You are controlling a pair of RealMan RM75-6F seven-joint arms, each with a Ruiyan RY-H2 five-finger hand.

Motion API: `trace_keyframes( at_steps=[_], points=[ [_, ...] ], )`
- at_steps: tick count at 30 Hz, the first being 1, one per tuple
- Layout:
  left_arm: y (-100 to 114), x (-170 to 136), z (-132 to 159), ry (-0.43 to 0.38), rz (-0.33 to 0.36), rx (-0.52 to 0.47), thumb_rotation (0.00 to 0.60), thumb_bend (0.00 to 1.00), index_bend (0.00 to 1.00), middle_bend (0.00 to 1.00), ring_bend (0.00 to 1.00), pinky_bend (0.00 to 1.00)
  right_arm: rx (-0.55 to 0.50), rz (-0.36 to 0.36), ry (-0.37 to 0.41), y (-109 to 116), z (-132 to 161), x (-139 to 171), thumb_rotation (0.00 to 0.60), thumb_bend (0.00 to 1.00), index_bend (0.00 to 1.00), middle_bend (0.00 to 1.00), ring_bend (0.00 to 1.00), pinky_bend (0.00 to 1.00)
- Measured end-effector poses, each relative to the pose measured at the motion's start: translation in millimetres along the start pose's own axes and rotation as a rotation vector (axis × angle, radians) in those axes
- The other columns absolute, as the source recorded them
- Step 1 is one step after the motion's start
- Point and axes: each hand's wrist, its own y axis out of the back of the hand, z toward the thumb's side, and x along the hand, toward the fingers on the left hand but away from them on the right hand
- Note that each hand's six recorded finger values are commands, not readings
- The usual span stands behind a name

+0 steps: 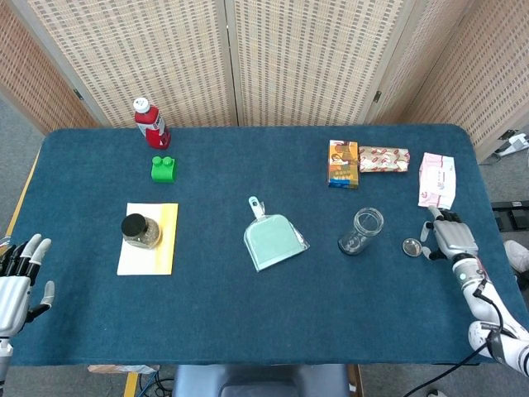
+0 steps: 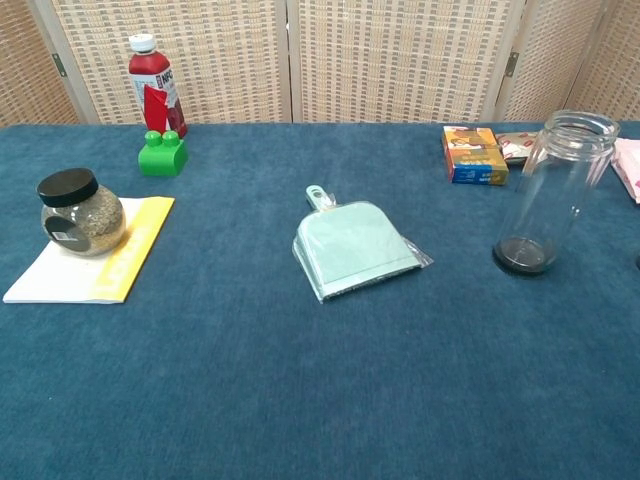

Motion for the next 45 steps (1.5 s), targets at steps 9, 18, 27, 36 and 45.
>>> trace_keyframes(
  at_steps=[9, 18, 27, 36, 45],
  points=[
    [0.9, -0.8, 1.0, -0.008, 0.003, -0.002, 0.600, 0.49, 0.00, 0.00, 0.00, 0.02, 0.007, 0.007, 0.010, -3.5, 6.0, -3.2, 0.600, 0.37, 0.53, 0.00, 0.00, 0.00],
    [1.2, -1.2, 1.0, -0.010, 0.004, -0.002, 0.600, 0.49, 0.00, 0.00, 0.00, 0.02, 0.011, 0.014, 0.008, -6.7, 5.7, -4.8, 0.600, 0.37, 0.53, 0.00, 0.00, 0.00],
    [1.8, -2.1, 1.7, -0.015, 0.006, -0.003, 0.600, 0.49, 0.00, 0.00, 0.00, 0.02, 0.012, 0.023, 0.007, -10.4, 7.3, -10.6, 0.600, 0.36, 0.55, 0.00, 0.00, 0.00],
    [3.0, -2.2, 1.6, -0.021, 0.010, -0.011, 0.600, 0.49, 0.00, 0.00, 0.00, 0.02, 0.017, 0.029, 0.014, -13.9, 11.4, -14.7, 0.600, 0.35, 0.59, 0.00, 0.00, 0.00],
    [3.2, -2.0, 2.4, -0.036, 0.017, -0.014, 0.600, 0.49, 0.00, 0.00, 0.00, 0.02, 0.022, 0.030, 0.012, -13.8, 12.0, -17.2, 0.600, 0.34, 0.63, 0.00, 0.00, 0.00]
  ],
)
